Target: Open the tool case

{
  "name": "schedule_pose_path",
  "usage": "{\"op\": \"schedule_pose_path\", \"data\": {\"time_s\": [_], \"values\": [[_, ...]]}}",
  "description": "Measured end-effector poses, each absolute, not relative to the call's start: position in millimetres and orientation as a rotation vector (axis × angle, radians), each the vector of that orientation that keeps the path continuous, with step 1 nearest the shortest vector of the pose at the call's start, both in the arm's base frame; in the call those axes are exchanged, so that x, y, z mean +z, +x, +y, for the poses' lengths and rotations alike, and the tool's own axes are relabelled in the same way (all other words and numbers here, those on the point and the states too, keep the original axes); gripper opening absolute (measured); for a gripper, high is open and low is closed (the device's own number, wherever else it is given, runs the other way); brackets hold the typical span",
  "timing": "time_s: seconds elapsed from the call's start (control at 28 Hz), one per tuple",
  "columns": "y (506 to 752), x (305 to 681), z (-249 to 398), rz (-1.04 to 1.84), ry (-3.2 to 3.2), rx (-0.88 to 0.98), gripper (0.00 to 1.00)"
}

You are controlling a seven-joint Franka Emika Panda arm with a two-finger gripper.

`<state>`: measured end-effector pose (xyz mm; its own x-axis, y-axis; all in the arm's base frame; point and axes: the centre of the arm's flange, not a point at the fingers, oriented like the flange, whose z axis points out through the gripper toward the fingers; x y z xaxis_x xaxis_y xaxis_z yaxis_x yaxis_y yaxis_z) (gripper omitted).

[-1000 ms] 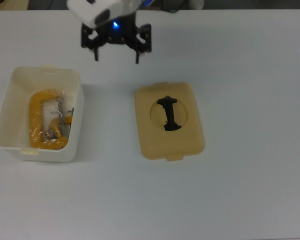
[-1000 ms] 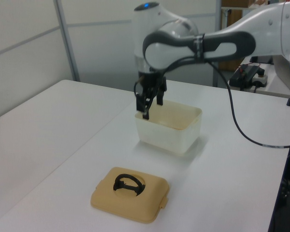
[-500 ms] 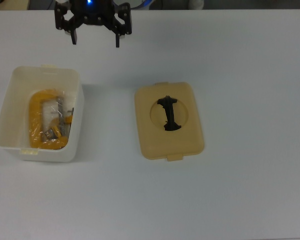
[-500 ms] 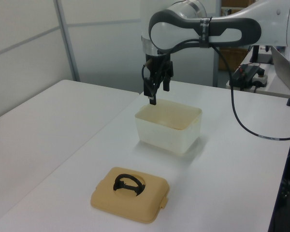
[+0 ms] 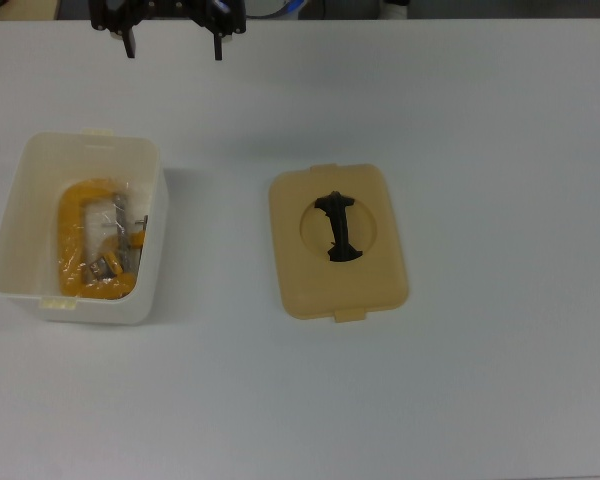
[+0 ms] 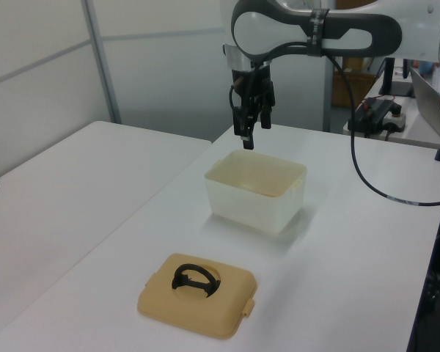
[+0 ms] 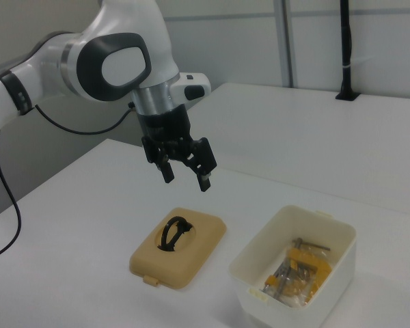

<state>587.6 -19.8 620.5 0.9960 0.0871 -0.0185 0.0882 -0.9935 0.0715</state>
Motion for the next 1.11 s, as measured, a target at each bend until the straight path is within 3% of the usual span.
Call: {"op": "schedule_pose_path", "data": {"time_s": [1.11], "values": [[586.4,625.5,-33.8,0.082,3.139,0.000,1.00]]}}
